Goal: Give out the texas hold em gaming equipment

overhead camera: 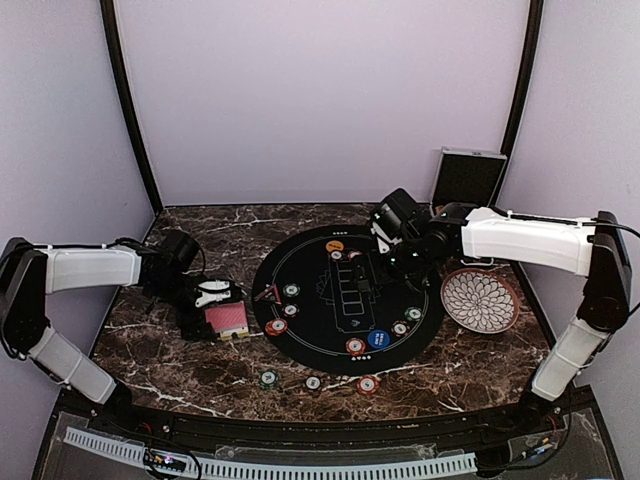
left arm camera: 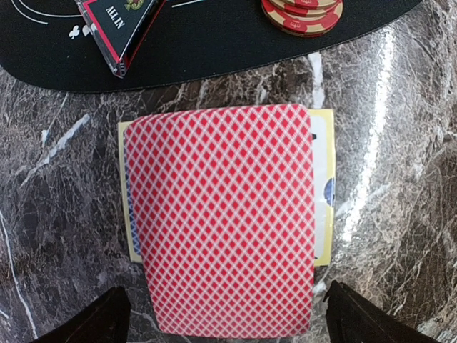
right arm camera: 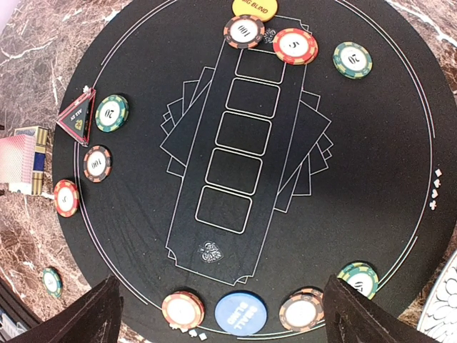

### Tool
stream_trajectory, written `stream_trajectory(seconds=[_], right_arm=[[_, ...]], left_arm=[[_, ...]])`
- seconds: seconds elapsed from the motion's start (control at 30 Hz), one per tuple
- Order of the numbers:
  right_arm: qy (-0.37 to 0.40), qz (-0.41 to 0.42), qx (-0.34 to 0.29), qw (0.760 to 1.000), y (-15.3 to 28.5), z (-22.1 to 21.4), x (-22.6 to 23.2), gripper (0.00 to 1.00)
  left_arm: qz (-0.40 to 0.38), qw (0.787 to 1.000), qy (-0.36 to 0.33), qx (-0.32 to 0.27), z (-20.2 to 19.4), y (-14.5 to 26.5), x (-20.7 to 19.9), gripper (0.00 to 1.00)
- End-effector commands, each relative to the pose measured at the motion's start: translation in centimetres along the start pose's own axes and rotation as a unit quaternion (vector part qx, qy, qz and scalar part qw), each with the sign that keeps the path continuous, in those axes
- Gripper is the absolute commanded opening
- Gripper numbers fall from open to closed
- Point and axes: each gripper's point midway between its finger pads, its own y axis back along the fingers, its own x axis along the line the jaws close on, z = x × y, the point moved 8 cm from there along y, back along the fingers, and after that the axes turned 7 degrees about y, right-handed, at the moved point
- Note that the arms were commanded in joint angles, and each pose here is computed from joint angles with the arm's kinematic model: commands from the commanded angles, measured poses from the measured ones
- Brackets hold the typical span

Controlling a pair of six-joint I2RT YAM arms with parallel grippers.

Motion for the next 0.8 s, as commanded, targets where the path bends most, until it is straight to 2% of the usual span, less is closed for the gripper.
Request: stream_trajectory(seconds=[0.0, 0.77], right_arm=[[0.001, 0.010, -0.018, 1.000, 0.9, 0.3, 0.3, 0.99], [0.008, 0.011, -0.018, 1.000, 1.3, 0.2, 0.3, 0.97]], left_arm=[[-0.005, 1.000, -0.002, 0.007, -0.3, -0.8, -0.3, 0.99], [-0.010, 1.000, -0.004, 0.016, -0.6, -2.5, 0.0, 0.99]])
